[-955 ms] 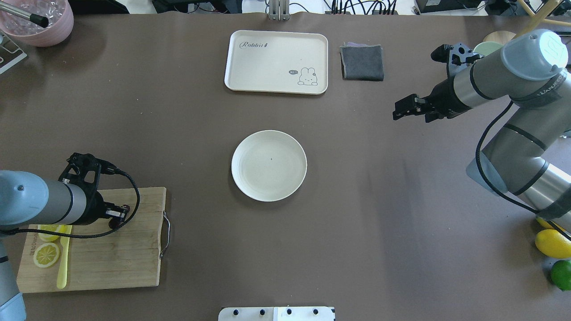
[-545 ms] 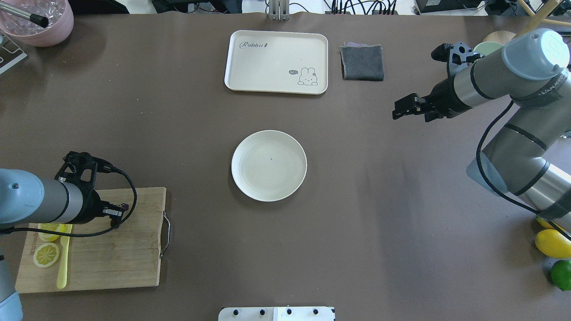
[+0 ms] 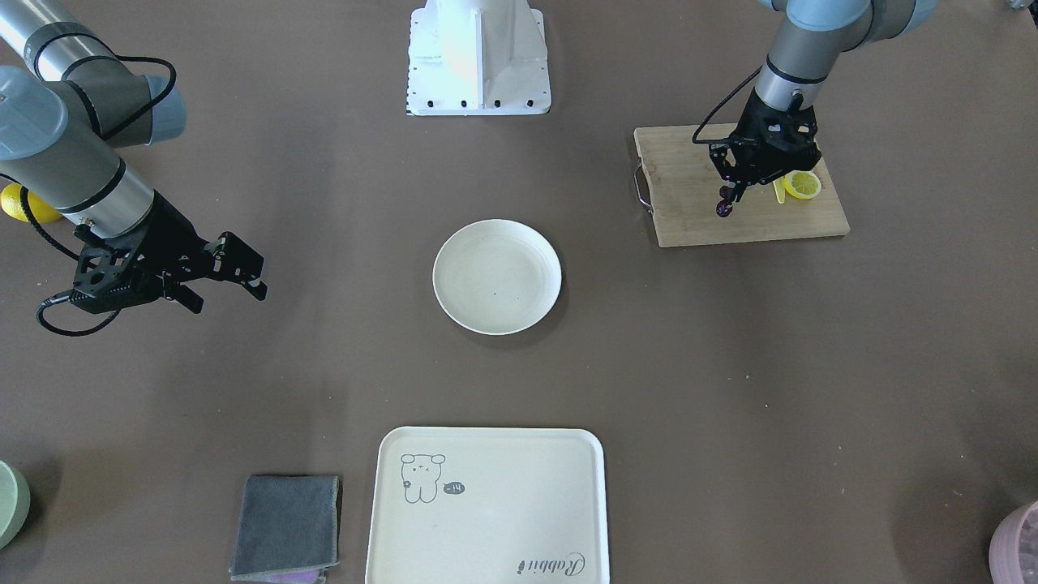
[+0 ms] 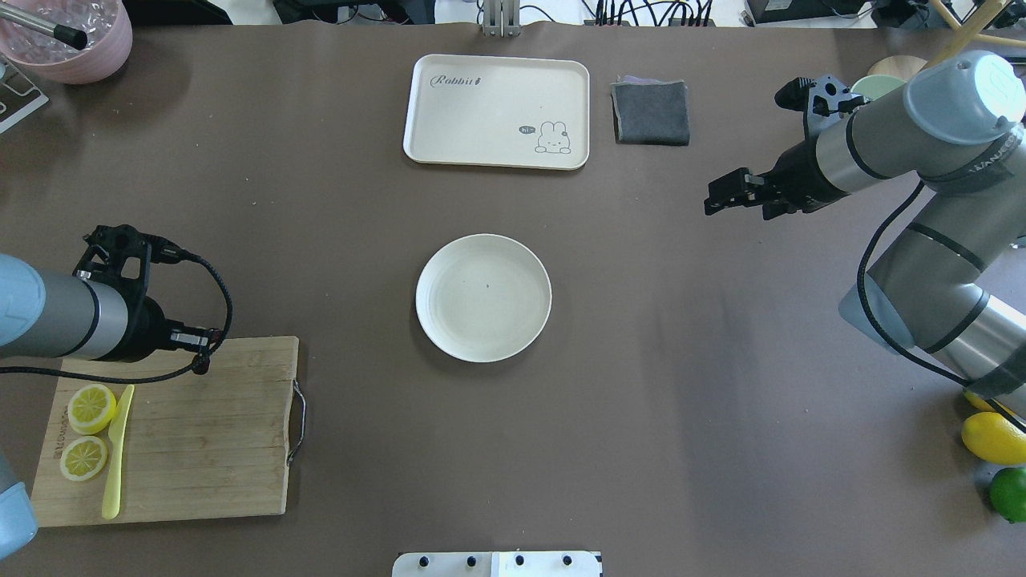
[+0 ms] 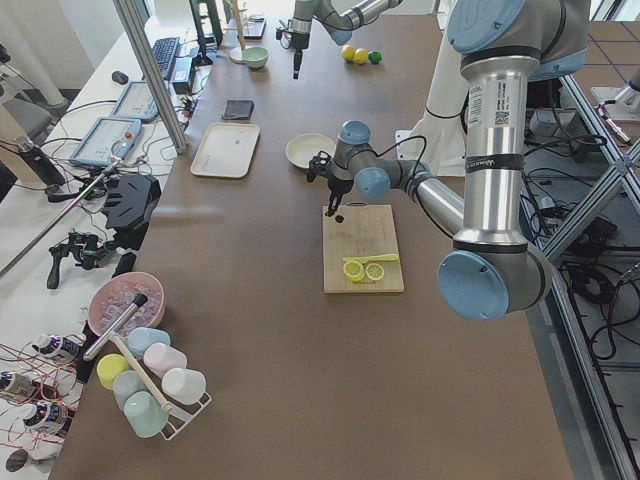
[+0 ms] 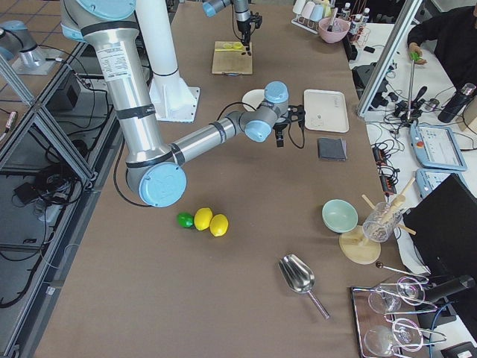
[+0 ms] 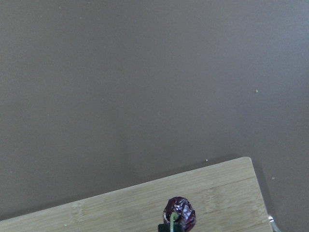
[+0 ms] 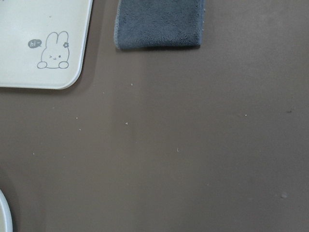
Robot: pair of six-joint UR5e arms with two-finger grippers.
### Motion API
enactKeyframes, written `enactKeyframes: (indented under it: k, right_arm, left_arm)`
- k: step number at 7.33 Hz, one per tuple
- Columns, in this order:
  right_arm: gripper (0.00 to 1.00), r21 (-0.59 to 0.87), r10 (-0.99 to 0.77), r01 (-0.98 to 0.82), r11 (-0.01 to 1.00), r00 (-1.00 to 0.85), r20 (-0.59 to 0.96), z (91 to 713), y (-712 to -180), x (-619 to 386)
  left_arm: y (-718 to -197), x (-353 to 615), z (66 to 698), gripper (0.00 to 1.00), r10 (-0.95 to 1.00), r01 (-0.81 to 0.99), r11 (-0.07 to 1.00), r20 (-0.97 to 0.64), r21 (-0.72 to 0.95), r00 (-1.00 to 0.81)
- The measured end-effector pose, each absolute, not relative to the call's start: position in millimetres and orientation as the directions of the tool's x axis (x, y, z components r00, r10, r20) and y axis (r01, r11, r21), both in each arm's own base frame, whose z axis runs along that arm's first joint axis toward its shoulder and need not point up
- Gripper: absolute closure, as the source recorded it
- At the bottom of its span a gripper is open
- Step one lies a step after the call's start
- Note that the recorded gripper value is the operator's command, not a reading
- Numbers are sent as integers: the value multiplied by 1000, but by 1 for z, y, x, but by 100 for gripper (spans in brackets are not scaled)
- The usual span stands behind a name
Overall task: Place red cherry on plate
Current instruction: 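Carry the cherry with the left gripper over the white plate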
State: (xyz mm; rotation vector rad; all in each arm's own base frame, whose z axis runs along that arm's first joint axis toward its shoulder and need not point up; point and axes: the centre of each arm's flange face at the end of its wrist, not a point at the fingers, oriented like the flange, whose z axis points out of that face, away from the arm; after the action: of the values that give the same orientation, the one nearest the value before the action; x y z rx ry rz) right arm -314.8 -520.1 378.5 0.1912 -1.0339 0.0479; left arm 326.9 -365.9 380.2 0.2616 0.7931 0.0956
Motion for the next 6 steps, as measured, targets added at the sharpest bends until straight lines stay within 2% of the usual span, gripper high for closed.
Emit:
enactKeyframes:
  k: [3,6]
  right_arm:
    - [0,130,-47,-126,983,517,854,384,-518,-315]
    - [0,129,-47,-121,984,523,851,390,-516,-314]
  left_arm:
    - [-424,366,249,100,144,66,964,-712,259,687]
    - [-435,457,196,100,84,130,968,-768,213,635]
